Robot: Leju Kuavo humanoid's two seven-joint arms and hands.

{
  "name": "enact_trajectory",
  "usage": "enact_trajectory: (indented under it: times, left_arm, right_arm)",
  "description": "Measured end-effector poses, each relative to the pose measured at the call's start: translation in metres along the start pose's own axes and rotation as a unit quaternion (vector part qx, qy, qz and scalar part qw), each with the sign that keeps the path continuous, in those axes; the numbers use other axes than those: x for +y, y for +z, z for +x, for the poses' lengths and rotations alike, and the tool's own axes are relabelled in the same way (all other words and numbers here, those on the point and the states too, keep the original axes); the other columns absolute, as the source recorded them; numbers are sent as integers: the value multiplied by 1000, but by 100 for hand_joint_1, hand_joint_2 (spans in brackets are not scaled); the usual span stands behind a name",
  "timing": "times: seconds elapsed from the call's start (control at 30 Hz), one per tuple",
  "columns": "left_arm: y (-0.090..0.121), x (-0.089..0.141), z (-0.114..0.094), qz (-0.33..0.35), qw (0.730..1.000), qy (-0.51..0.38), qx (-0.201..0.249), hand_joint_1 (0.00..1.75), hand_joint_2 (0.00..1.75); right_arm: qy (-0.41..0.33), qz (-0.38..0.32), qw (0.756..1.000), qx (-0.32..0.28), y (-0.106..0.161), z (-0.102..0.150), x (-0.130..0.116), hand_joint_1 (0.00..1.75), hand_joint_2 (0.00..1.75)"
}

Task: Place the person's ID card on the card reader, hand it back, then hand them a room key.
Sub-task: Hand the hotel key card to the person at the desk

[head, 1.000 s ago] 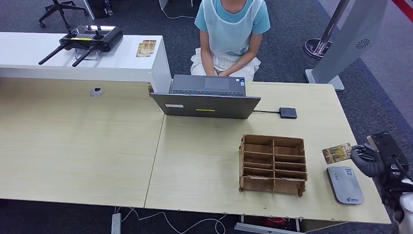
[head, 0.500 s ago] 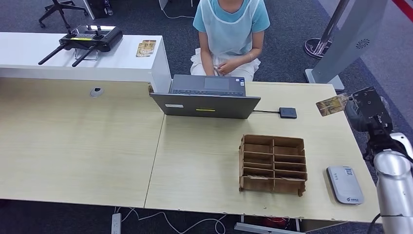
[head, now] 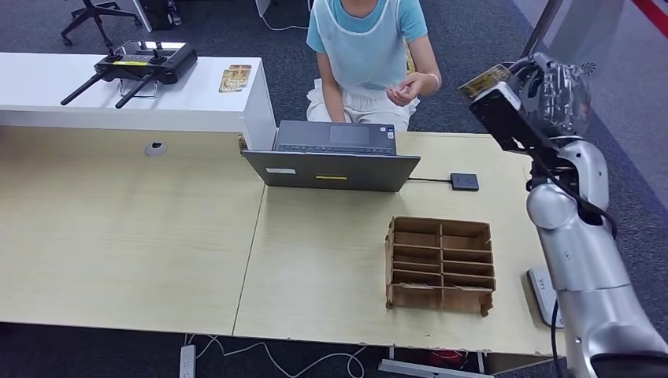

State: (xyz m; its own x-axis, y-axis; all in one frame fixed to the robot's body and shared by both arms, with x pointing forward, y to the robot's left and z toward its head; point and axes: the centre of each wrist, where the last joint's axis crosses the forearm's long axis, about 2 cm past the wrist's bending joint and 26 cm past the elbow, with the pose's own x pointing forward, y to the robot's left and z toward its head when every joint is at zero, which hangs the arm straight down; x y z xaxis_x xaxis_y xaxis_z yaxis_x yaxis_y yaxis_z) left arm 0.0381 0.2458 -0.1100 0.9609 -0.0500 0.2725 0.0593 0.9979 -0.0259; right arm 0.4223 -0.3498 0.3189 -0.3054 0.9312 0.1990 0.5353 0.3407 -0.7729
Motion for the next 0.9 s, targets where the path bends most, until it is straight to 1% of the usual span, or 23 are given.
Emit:
enact_trajectory:
  times: [0.1, 0.2, 0.33, 0.57, 0.9]
  left_arm:
    - [-1, 1, 4, -4, 1000, -18, -3, 0, 0]
    - [-1, 2, 5, -7, 1000, -27, -4, 0, 0]
    - [-1, 3, 5, -8, 999, -33, 1, 0, 0]
    - [-1, 3, 5, -8, 999, -40, 3, 0, 0]
    - [-1, 3, 5, -9, 999, -44, 4, 0, 0]
  right_arm:
    - [65, -7, 998, -26, -34, 24, 2, 175, 175]
    - [107, 1, 993, -42, -62, 44, 8, 175, 175]
    - [134, 27, 989, -49, -81, 58, 18, 175, 175]
    - [154, 58, 986, -39, -90, 63, 31, 175, 175]
    - [179, 77, 981, -27, -85, 55, 43, 175, 175]
